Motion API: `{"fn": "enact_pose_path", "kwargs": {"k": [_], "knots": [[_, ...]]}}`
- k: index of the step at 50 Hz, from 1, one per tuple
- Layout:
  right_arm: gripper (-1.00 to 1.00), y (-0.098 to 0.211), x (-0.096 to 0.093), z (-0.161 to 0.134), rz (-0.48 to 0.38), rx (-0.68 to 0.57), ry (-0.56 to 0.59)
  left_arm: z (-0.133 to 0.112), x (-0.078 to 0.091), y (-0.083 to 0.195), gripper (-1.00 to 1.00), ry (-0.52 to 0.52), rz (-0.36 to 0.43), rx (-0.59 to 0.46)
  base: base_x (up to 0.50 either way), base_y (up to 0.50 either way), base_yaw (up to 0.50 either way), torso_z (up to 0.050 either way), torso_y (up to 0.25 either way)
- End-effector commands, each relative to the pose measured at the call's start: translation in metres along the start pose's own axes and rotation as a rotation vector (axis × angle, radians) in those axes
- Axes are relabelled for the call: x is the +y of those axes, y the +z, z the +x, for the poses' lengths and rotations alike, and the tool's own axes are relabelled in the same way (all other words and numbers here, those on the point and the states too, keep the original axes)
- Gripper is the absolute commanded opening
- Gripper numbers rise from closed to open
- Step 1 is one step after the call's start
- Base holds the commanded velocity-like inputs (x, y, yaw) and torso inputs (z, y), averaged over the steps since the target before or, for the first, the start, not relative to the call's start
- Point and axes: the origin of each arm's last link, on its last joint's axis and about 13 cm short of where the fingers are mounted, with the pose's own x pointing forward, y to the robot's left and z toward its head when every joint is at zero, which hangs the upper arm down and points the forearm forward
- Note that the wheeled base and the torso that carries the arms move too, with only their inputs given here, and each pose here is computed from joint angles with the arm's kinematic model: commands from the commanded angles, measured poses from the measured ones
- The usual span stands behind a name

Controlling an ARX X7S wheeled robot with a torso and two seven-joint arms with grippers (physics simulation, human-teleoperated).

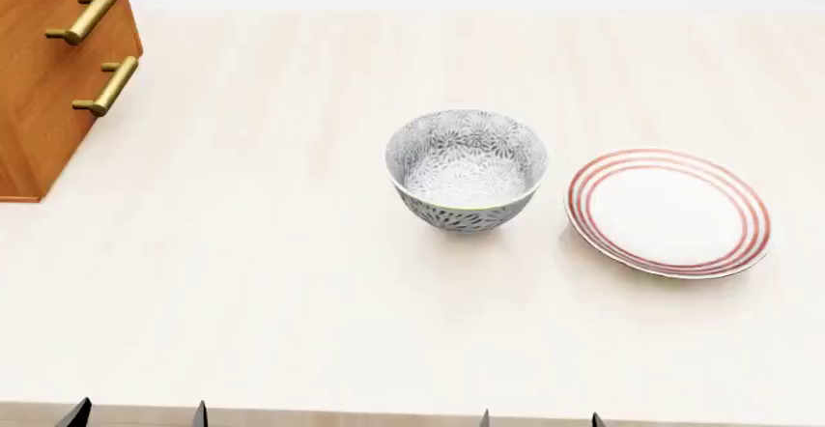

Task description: Put the bowl on top of the cabinet.

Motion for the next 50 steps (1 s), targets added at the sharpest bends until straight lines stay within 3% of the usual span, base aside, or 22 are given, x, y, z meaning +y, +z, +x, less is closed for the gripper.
{"fn": "enact_pose_path", "kwargs": {"k": [1,28,50], "knots": [[1.00,0.000,0.000,-0.001,-0.003,-0.004,-0.001,0.001,0.000,0.000,1.00,0.001,-0.001,0.002,0.00,0.00,0.00,0.000,0.000],[1.00,0.001,0.001,-0.004,0.014,0.001,0.008,0.000,0.001,0.000,1.00,-0.001,-0.007,0.002,0.00,0.00,0.00,0.000,0.000],[1.00,0.016,0.000,-0.024,0.049,-0.078,-0.011,-0.027,-0.003,0.019,1.00,-0.016,0.008,-0.093,0.00,0.00,0.00,0.000,0.000]]}}
